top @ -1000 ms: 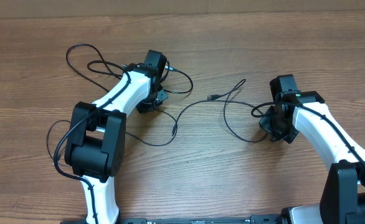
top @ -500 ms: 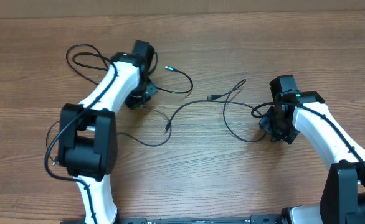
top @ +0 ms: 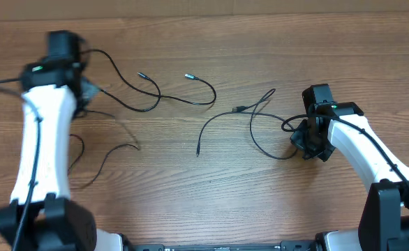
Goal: Untangle cables
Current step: 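Pull the grasped cable with the left gripper toward the lower left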
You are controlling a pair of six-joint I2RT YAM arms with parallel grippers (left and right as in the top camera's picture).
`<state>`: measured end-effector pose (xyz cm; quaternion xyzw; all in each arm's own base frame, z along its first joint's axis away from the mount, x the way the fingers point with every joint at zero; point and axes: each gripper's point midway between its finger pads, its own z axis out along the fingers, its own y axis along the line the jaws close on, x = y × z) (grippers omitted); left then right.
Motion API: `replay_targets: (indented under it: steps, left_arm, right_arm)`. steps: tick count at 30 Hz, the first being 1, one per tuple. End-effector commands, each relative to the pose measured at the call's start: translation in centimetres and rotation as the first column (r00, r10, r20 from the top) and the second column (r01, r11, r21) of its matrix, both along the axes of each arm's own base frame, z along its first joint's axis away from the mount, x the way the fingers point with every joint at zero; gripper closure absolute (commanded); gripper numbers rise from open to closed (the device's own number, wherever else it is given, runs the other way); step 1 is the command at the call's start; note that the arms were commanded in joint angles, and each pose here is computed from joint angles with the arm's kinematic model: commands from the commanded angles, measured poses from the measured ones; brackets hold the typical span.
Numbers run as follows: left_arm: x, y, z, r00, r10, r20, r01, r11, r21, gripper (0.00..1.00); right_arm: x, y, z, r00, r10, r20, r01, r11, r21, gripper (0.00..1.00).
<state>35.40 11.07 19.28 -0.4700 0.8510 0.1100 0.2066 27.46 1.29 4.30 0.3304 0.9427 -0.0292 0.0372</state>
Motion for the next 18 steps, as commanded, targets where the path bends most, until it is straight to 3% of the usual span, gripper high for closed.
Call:
replay_targets:
  steps: [1,11,18]
  left_arm:
    - [-2.6,6.1,4.1,0.984,0.143,0.107,-0.151,0.986,0.075,0.96]
    - [-10.2,15.7,5.6,0.885,0.437,0.157,-0.452,0.89,0.068,0.96]
    - [-11.2,16.6,5.6,0.876,0.458,0.15,-0.471,0.879,0.07,0.95]
  right_arm:
    - [0.2,-0.1,0.6,1.0,0.003,0.025,-0.003,1.0,-0.005,0.92]
    - [0.2,-0.1,0.6,1.0,0.003,0.025,-0.003,1.0,-0.005,0.92]
    - [0.2,-0.1,0.6,1.0,0.003,0.024,-0.003,1.0,-0.005,0.92]
